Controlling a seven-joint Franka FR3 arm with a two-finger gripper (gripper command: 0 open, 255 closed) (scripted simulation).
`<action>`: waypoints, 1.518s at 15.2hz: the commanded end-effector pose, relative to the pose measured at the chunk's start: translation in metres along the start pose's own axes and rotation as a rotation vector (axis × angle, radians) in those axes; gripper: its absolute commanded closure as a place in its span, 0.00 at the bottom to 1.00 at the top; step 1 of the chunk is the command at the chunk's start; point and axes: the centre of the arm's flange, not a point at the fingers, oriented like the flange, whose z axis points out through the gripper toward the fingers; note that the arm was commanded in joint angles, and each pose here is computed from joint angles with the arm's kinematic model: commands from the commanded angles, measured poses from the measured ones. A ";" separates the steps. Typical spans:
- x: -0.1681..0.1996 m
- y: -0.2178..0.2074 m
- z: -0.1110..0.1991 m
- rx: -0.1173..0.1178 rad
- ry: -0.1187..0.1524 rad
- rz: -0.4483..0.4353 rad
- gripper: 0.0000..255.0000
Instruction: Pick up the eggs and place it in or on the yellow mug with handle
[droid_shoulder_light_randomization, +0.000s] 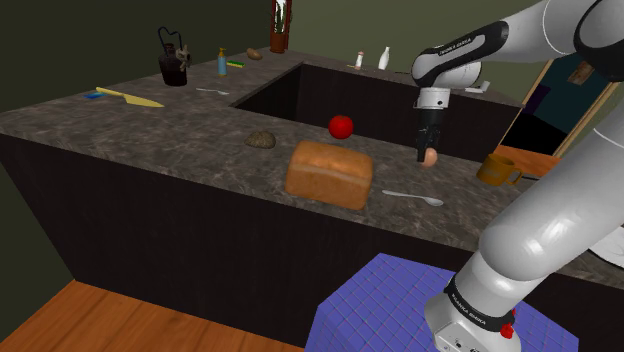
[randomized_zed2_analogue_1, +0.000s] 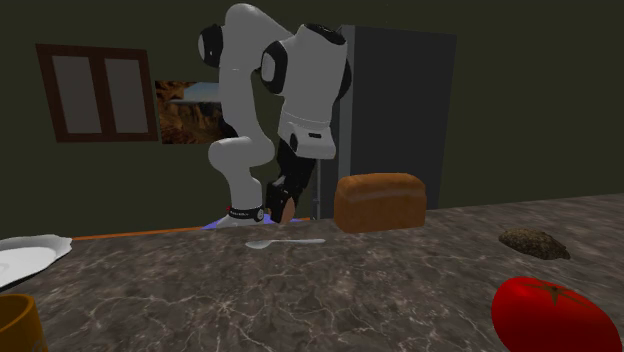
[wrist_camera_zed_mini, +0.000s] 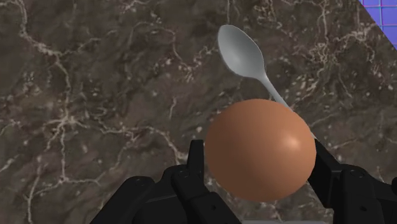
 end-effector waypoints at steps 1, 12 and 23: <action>-0.004 -0.002 -0.010 0.000 0.000 0.000 1.00; -0.023 -0.011 -0.064 0.000 0.000 0.000 1.00; -0.070 0.084 -0.077 0.000 0.000 0.000 1.00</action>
